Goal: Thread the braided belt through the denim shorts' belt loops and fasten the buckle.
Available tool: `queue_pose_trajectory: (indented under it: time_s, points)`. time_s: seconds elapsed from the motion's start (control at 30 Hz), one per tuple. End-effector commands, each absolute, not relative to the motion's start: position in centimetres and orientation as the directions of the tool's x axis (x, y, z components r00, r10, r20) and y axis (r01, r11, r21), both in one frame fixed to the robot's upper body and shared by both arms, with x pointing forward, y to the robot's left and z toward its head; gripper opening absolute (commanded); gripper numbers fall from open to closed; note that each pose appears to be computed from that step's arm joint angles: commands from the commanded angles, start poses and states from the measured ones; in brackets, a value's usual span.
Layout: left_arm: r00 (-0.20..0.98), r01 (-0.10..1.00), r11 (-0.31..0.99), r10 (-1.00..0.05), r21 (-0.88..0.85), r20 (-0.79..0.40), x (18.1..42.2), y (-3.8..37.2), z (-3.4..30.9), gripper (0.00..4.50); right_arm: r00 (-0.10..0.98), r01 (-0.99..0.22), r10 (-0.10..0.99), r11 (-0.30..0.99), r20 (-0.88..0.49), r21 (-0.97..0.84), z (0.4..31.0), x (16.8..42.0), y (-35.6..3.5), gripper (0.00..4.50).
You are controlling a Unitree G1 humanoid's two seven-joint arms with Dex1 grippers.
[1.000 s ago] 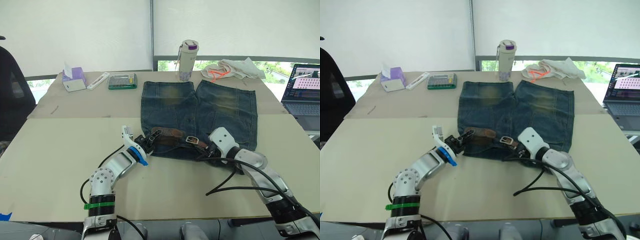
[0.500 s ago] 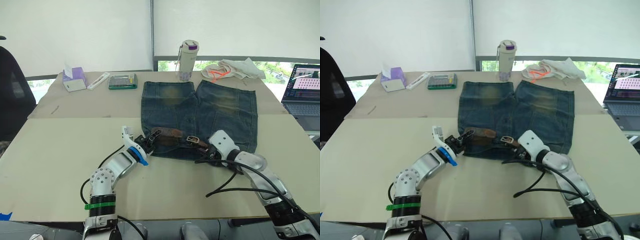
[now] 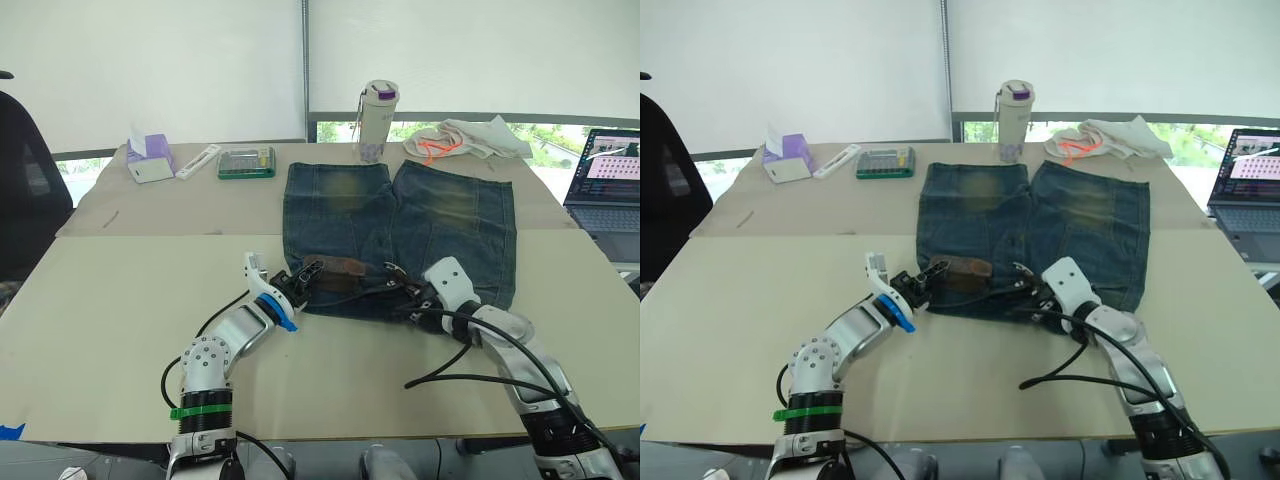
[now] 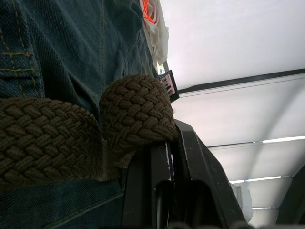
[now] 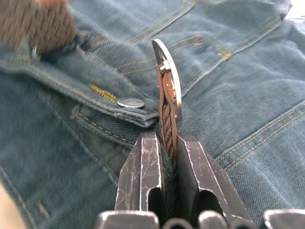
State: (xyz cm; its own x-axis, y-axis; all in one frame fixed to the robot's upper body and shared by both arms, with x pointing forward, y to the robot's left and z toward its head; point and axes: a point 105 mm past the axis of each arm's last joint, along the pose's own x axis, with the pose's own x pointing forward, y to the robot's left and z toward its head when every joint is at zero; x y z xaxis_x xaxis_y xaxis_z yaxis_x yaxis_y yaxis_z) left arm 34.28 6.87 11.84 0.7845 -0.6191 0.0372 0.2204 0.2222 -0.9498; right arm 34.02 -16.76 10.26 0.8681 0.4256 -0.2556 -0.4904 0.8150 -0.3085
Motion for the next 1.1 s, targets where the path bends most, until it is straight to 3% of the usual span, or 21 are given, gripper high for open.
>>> queue_pose_trajectory:
  time_s: [0.03,0.3,0.77,1.1]
  points:
    - [0.794,0.187,0.174,-0.606,-0.967,0.045,35.0,6.3,12.5,0.0,0.905,-0.414,0.423,0.86,-0.034,-0.298,13.4,34.5,-15.9,0.05]
    - [0.794,0.121,-0.016,-0.598,-0.993,0.107,35.7,4.2,14.4,0.0,0.893,-0.286,0.37,0.907,0.257,-0.31,14.3,34.1,-14.1,0.05]
    - [0.769,0.059,-0.2,-0.615,-0.978,0.173,35.9,2.6,15.1,0.0,0.84,-0.222,0.417,0.848,0.347,-0.481,13.1,33.4,-12.8,0.05]
    - [0.733,0.077,-0.244,-0.643,-0.967,0.22,35.8,1.5,15.5,0.0,0.842,-0.198,0.395,0.86,0.368,-0.471,12.8,33.5,-12.5,0.05]
